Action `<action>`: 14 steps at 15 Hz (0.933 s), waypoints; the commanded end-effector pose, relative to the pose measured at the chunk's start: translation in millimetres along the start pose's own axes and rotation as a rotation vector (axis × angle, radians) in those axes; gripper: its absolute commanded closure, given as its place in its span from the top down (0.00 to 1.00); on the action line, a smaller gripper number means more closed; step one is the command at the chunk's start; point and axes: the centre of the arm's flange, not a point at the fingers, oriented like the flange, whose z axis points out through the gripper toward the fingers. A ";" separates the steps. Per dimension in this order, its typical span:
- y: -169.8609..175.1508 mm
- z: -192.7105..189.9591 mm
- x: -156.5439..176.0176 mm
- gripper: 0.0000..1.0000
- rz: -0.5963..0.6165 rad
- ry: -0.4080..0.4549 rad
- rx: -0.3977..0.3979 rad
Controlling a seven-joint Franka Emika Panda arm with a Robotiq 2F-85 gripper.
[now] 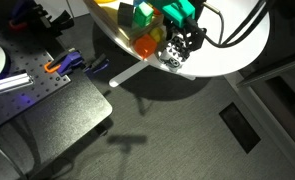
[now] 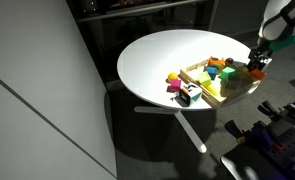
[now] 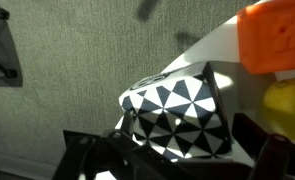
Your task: Pick up the black and white object and then place it on the tray
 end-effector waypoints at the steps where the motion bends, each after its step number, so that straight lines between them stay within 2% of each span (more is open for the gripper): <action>1: 0.5 4.2 6.6 1.00 0.000 0.040 -0.055; 2: 0.3 5.5 7.0 0.82 0.002 0.046 -0.062; 6: -0.7 8.9 10.3 0.47 0.011 0.063 -0.079; 10: 1.8 4.1 13.2 0.21 0.023 0.052 -0.083; 12: 5.1 -2.3 13.5 0.19 0.023 0.050 -0.085; 14: 9.5 -12.8 14.7 0.09 0.023 0.047 -0.093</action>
